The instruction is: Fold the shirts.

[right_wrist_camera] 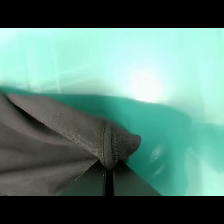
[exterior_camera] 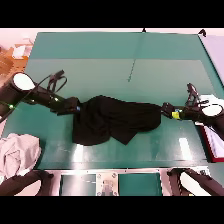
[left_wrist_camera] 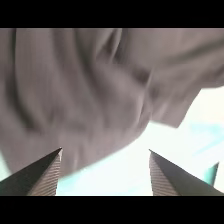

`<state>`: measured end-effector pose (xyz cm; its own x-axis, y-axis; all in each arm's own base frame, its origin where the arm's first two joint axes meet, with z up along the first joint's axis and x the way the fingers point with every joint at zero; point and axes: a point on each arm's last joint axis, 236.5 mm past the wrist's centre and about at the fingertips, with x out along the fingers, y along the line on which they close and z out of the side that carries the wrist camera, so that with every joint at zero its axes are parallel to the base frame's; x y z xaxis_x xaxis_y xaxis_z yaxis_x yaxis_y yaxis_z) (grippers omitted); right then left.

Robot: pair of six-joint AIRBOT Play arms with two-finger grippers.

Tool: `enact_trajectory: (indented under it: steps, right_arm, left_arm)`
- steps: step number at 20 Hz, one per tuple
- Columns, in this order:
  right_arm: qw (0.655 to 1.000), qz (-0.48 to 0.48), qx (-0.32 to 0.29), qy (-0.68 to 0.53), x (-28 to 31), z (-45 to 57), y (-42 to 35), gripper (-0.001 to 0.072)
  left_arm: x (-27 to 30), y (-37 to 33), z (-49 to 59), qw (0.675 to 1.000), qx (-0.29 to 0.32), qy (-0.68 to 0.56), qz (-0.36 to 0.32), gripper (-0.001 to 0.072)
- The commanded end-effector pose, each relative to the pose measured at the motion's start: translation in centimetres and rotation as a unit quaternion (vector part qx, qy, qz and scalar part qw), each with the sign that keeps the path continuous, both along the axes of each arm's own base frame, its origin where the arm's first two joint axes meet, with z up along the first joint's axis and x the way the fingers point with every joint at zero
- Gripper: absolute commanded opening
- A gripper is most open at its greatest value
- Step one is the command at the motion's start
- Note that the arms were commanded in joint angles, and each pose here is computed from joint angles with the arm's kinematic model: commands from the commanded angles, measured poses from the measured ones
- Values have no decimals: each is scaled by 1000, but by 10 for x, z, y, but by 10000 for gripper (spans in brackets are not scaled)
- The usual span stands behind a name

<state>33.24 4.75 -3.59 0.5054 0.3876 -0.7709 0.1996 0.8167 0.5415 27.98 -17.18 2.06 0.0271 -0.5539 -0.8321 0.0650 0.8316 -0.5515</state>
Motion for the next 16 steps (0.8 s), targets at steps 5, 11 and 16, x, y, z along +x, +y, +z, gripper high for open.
enact_trajectory:
  steps: [5, 11, 16]
  right_arm:
    - [1000, 4, -8, 4, 9, -6, -11, 17]
    - [1000, 4, -6, 8, 8, -8, -11, 17]
    - [1000, 3, -6, 8, 8, -8, -11, 17]
  left_arm:
    - [-103, -30, -72, 990, 44, 137, -1, 618]
    - [-91, -46, -116, 992, 51, 80, 80, 618]
    - [-59, -46, -123, 991, 40, 28, 128, 616]
